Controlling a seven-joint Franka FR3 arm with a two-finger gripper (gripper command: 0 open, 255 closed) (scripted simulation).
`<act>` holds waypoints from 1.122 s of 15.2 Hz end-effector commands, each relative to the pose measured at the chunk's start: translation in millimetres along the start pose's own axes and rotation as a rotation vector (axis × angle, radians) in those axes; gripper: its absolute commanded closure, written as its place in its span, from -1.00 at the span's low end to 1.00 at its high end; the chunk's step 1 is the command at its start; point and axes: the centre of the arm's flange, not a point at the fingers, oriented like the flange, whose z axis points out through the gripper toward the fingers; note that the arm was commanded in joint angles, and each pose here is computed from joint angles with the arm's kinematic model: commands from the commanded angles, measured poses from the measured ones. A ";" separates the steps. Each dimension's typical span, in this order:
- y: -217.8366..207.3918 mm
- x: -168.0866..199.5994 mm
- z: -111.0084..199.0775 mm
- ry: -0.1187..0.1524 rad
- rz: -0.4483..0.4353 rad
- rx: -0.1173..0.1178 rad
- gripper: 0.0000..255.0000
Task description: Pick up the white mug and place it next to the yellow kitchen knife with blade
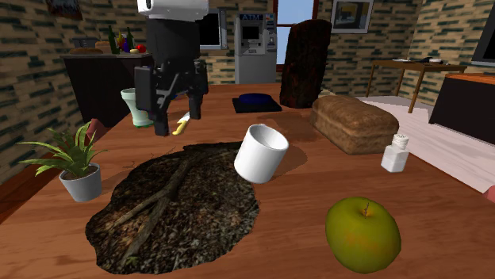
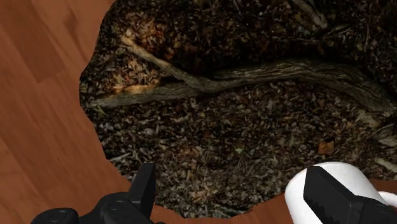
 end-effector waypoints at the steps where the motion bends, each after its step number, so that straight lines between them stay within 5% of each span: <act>1: -20.0 20.9 6.6 -0.022 0.039 -0.001 -1.00; 11: -103.3 133.2 41.6 -0.128 0.214 -0.011 -1.00; 17: -103.4 130.0 67.8 -0.128 0.214 -0.011 -1.00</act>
